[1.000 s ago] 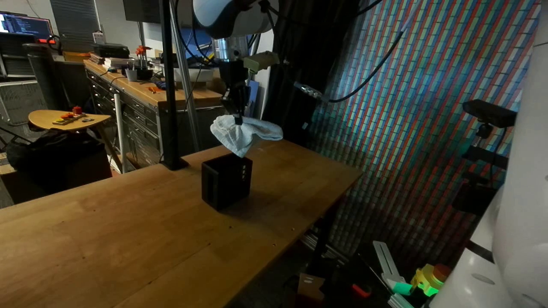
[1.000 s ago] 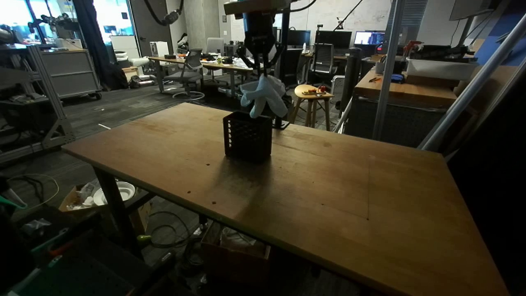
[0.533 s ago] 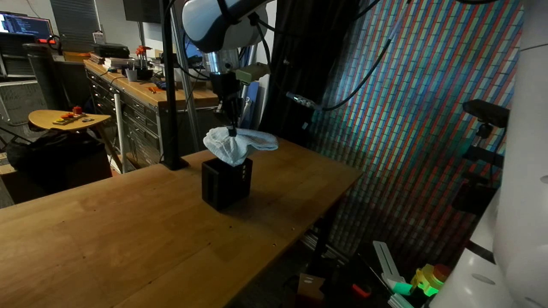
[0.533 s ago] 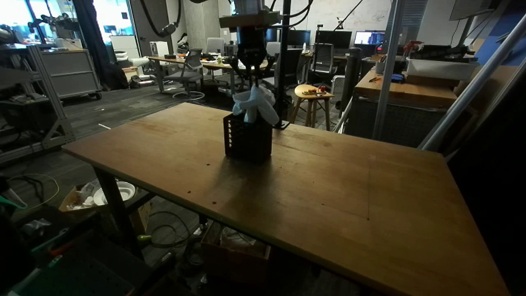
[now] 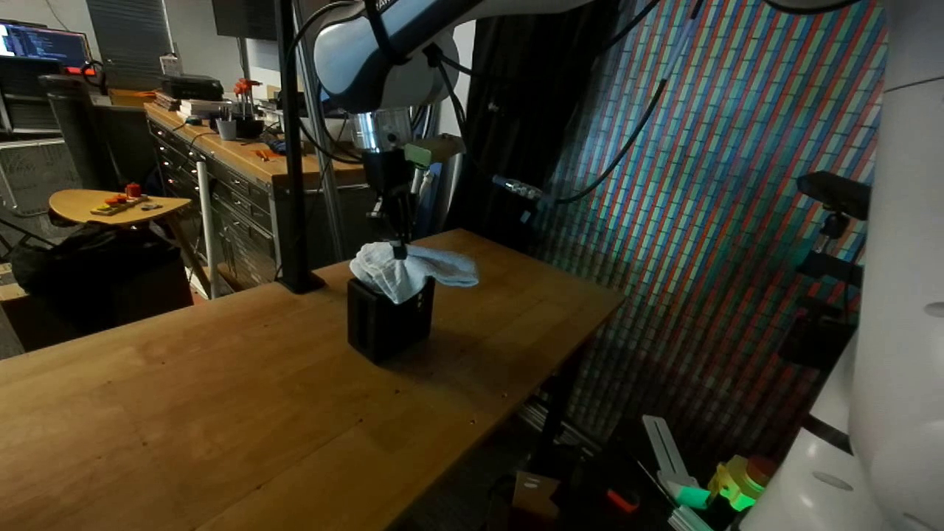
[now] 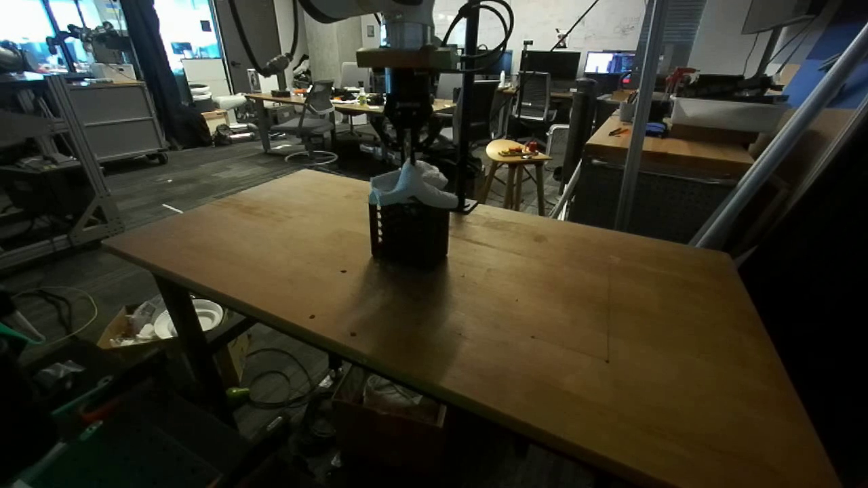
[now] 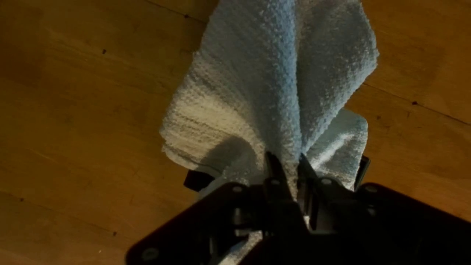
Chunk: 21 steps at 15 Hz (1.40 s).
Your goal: Put the white towel in the black box
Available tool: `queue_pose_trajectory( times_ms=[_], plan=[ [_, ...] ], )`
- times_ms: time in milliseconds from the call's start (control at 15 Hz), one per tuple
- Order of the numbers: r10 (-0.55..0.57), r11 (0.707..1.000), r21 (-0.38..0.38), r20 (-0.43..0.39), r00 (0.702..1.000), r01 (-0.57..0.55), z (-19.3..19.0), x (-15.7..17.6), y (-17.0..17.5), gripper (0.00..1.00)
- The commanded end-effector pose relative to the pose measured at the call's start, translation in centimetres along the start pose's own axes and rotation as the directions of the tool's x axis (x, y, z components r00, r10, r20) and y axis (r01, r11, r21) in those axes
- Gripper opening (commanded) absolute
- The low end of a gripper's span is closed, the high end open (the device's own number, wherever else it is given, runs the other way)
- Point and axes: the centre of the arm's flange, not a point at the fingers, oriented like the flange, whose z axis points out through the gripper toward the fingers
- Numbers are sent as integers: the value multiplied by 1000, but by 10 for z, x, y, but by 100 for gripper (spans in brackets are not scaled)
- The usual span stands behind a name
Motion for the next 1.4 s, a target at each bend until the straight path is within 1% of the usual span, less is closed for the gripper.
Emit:
queue_pose_trajectory(
  times_ms=[0, 267, 467, 800, 1133, 1333],
  plan=[
    [24, 1000, 4, -65, 998, -23, -4, 5, 3, 10],
    [32, 999, -22, -126, 992, -35, -3, 13, 9, 10],
    [44, 999, -19, -137, 990, -47, 8, 15, 11, 10],
    [62, 998, 18, -102, 993, -60, 38, 15, 7, 10],
    [69, 997, 38, -84, 994, -66, 54, 12, 8, 10],
    [64, 996, 68, -65, 996, -60, 72, 14, 5, 10]
  ],
)
